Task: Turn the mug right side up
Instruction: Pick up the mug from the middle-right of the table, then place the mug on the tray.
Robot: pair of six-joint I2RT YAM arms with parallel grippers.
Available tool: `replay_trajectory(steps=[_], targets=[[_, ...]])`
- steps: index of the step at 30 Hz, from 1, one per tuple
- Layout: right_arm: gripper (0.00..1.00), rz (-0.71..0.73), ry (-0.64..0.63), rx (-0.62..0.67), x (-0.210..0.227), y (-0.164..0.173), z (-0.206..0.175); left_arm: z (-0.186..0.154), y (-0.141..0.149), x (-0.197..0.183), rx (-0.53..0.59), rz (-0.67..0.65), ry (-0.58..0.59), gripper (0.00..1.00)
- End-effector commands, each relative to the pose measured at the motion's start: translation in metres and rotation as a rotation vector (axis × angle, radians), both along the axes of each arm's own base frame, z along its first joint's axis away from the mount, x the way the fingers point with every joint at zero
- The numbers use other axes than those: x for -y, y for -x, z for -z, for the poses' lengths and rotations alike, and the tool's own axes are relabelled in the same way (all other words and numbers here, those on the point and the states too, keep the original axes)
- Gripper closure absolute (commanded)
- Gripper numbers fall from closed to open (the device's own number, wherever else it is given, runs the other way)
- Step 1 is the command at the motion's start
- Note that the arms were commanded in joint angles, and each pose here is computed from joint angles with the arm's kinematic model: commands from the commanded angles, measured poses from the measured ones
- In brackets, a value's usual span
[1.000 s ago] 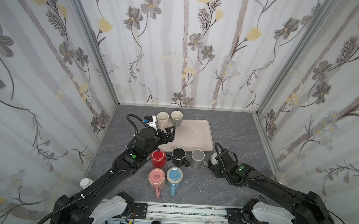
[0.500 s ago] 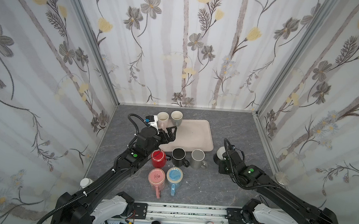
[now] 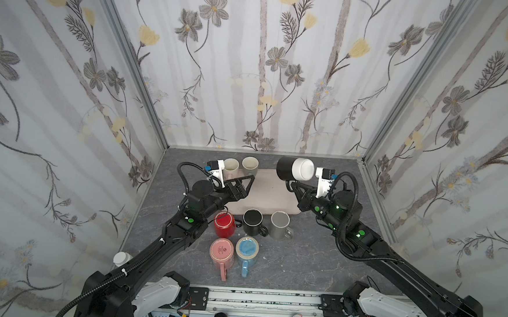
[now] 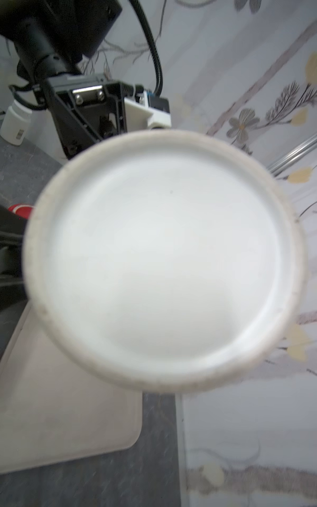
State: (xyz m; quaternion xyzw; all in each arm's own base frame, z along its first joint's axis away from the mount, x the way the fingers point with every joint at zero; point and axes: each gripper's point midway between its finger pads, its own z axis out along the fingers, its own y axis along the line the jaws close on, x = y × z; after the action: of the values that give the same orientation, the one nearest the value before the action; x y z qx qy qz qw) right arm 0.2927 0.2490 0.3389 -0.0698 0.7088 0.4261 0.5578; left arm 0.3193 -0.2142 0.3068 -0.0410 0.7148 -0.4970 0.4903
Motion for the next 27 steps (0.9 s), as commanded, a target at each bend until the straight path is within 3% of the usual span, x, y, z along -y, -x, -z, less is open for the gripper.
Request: replay_trajectory(steps=[1,6,12,19,27], targets=[[1.0,-0.19,-0.332,0.318,-0.013,0.031,-0.109,-0.05,0.019,0.006,0.15,0.11,0.16,0.12],[1.0,-0.347,-0.473,0.38,-0.03,0.046,-0.136,-0.076,0.032,0.007,0.236,0.166,0.239,0.24],[1.0,-0.495,-0.57,0.367,-0.049,0.058,-0.149,-0.107,0.05,0.003,0.36,0.222,0.34,0.3],[1.0,-0.55,-0.562,0.316,-0.066,0.064,-0.139,-0.133,0.069,0.001,0.461,0.291,0.414,0.4],[1.0,-0.587,-0.559,0.297,-0.078,0.068,-0.136,-0.139,0.074,0.005,0.472,0.345,0.451,0.49]])
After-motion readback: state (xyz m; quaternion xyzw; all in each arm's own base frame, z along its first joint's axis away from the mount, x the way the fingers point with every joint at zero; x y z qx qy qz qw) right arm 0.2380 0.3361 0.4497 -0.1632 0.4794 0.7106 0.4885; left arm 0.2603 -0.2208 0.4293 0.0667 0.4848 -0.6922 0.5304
